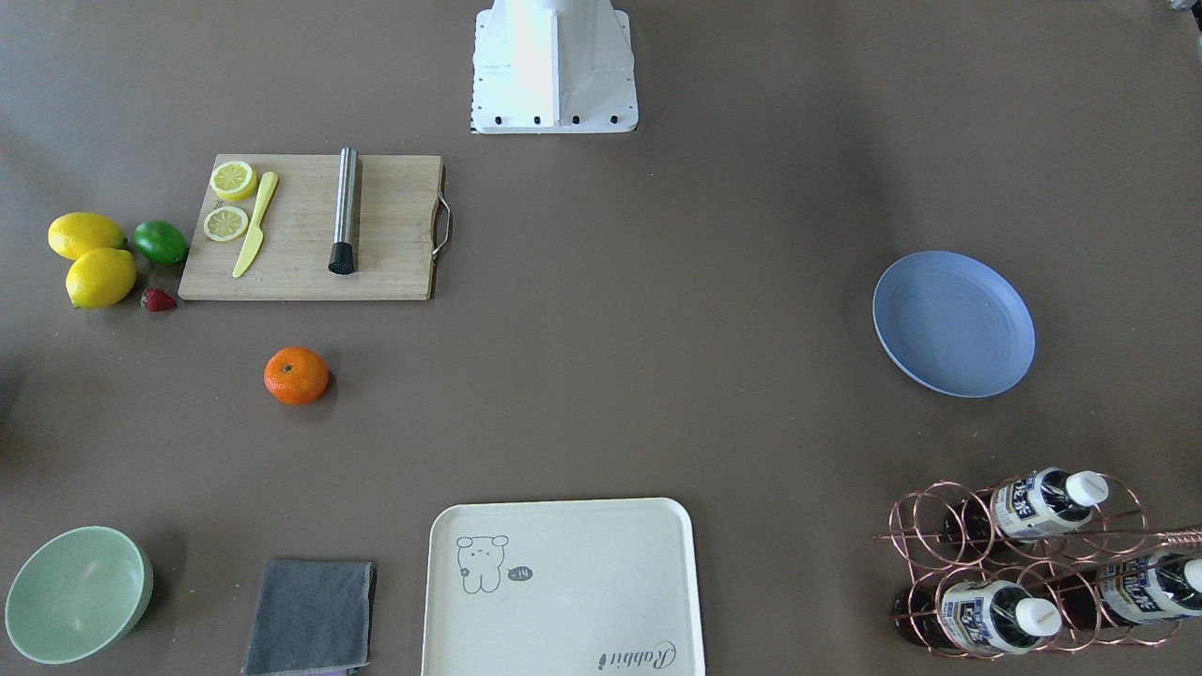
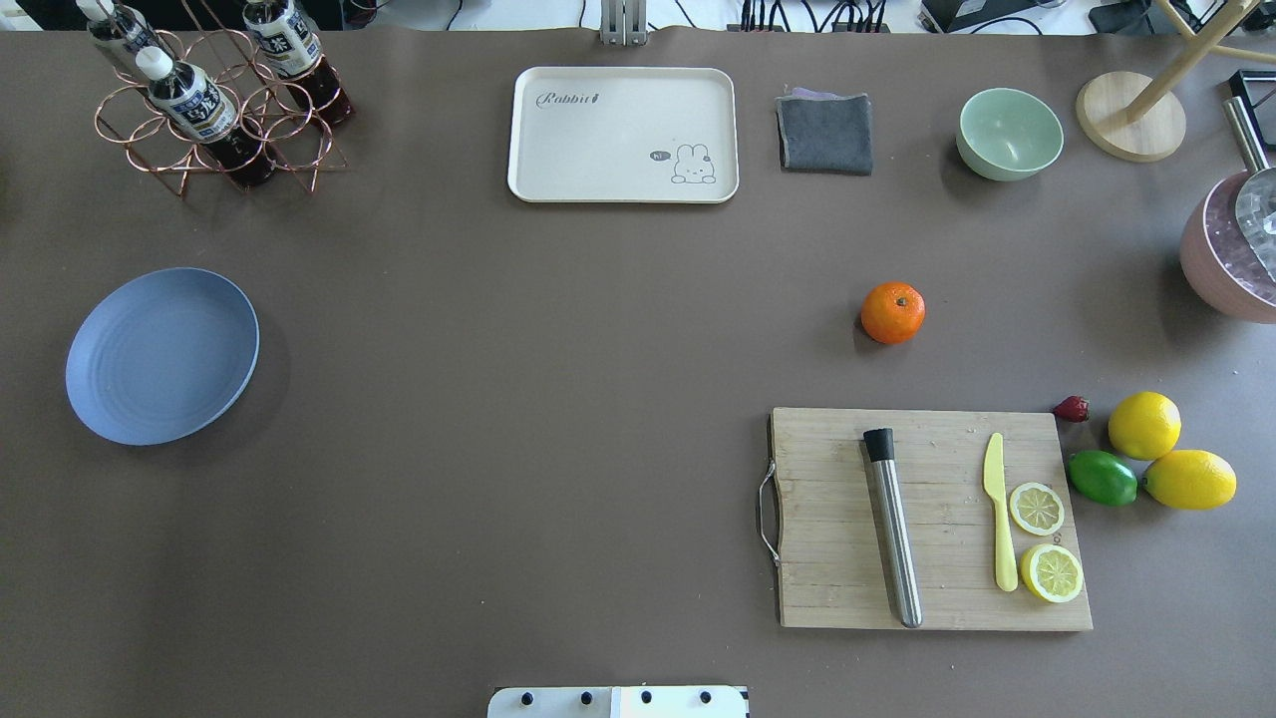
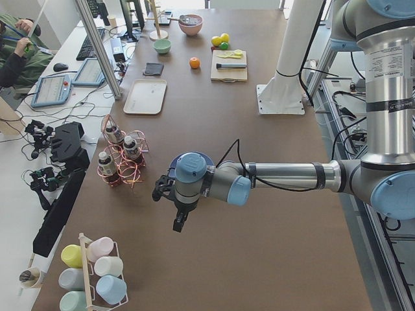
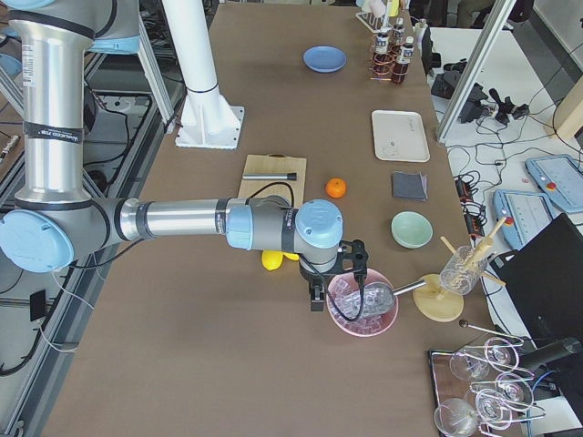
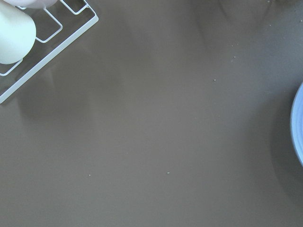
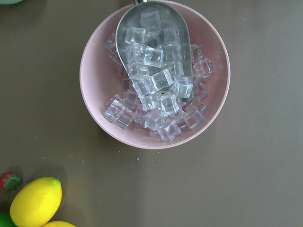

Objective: Pick orange to plate

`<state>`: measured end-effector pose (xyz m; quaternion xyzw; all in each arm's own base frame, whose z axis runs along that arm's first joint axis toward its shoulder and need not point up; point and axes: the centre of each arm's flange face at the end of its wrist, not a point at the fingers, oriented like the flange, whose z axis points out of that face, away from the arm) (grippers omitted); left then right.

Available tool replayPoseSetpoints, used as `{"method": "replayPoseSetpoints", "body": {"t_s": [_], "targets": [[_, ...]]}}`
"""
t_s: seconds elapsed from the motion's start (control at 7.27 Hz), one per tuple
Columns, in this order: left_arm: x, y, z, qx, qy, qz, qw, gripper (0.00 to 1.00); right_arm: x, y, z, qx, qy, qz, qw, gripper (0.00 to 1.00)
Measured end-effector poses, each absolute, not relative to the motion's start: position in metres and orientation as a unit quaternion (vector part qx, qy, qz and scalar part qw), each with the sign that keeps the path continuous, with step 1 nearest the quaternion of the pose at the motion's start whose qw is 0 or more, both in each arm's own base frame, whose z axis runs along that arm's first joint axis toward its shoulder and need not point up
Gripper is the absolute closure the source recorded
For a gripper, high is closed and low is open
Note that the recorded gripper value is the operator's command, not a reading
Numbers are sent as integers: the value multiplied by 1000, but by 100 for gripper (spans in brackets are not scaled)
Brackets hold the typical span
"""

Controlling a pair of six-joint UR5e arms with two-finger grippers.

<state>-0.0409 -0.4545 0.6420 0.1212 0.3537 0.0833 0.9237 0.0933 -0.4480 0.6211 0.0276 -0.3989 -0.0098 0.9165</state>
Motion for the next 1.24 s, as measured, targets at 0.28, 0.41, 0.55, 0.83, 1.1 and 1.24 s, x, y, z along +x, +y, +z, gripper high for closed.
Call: {"method": "replayPoseSetpoints", "body": {"t_s": [0.28,0.41,0.55,0.83,1.1,1.24], "targets": [[-41,-455,642,122,355,82,923,2,94,-451,625,25,-393,-9,919,0],[-41,-455,642,122,355,82,923,2,95,-453,624,26,-389,-10,921,0],[-41,-455,641,122,355,82,923,2,96,-454,623,28,-382,-10,924,0],[-41,-455,640,124,355,82,923,2,97,-455,620,30,-378,-11,925,0],[-41,-455,640,123,354,82,923,2,97,-455,619,31,-379,-11,925,0],[-41,-455,641,123,353,82,924,2,97,-455,618,31,-379,-11,925,0]]}}
